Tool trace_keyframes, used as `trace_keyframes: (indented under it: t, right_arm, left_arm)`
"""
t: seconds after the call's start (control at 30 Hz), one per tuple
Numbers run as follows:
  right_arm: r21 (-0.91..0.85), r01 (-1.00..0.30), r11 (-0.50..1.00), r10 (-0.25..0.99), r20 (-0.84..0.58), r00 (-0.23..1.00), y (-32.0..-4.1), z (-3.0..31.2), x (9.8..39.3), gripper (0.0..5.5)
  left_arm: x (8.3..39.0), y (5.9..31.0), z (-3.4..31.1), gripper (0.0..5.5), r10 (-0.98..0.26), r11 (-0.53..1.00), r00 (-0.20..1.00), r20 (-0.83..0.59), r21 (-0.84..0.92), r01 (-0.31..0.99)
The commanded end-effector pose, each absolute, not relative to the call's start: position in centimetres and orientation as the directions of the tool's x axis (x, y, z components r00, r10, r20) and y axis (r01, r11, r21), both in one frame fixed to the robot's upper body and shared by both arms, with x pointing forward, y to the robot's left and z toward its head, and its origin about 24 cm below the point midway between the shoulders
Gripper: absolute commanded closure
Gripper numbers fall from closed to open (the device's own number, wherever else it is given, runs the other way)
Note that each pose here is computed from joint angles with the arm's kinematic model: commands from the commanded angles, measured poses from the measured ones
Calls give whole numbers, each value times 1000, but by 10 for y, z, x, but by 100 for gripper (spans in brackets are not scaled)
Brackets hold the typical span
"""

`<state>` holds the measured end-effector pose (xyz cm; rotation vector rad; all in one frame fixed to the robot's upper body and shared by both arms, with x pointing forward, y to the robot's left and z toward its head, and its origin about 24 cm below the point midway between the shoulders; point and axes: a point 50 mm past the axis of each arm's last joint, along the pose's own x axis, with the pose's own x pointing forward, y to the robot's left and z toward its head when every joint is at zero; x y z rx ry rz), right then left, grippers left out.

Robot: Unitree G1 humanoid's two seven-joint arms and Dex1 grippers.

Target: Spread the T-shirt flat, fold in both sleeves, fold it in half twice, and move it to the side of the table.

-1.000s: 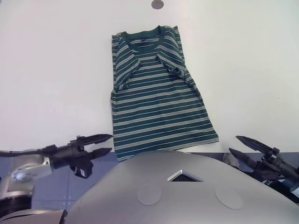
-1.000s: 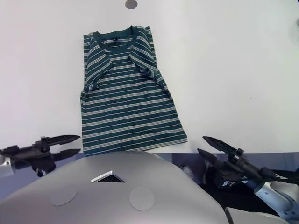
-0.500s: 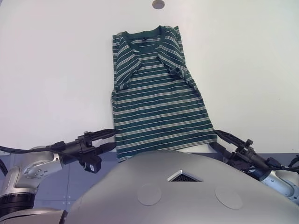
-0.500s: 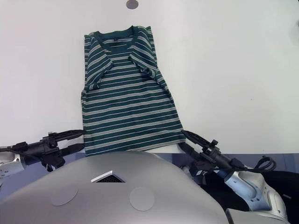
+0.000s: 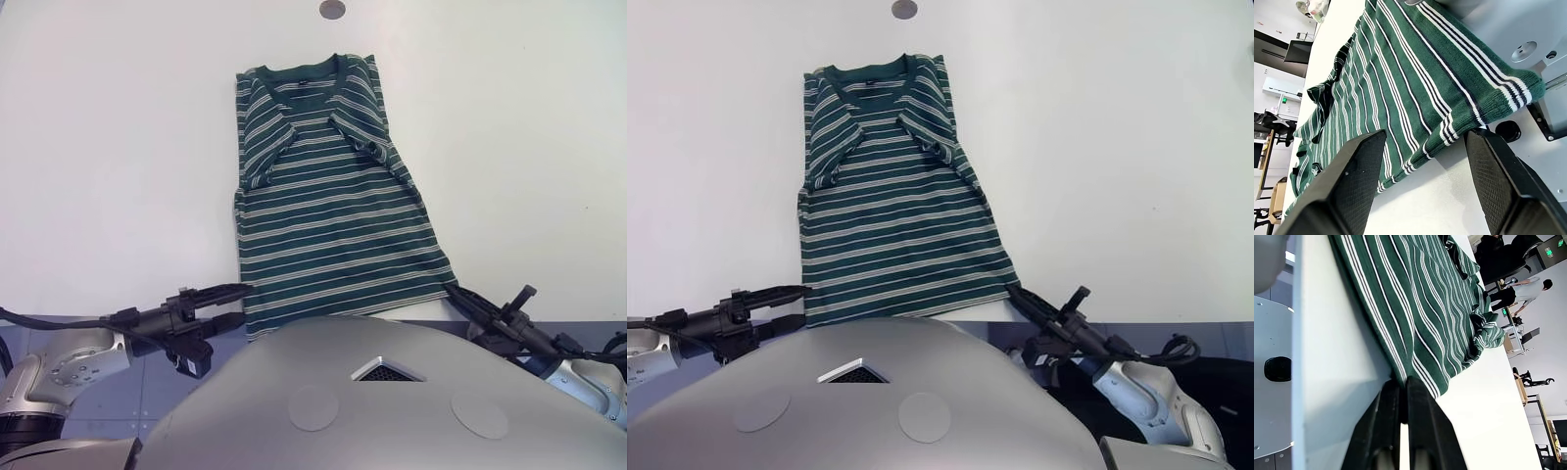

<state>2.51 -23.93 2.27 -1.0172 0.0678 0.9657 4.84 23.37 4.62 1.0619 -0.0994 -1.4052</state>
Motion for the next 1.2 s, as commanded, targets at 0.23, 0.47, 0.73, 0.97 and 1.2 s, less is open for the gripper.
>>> trace_keyframes:
  t: [0.23, 0.47, 0.73, 0.97, 1.2]
  right_arm:
    - [-660, -736, 153, 614, -520, 594, -246, 15, 25, 550]
    - [-659, -733, 168, 614, -512, 601, -243, 12, 25, 550]
    - [-675, -714, 186, 616, -485, 620, -245, 14, 38, 550]
    - [-516, -835, 192, 677, -546, 494, -245, 68, 104, 550]
    - [-405, -901, 155, 810, -470, 351, -212, 155, 183, 550]
  left_arm:
    - [45, 239, 47, 430, -801, -248, 210, -561, 630, 735]
    - [47, 240, 49, 547, -807, -249, 214, -550, 646, 722]
    - [49, 239, 49, 547, -805, -233, 248, -539, 671, 704]
    - [83, 235, 40, 547, -856, -102, 194, -480, 524, 846]
    - [218, 172, 142, 547, -961, 113, 221, -167, 492, 863]
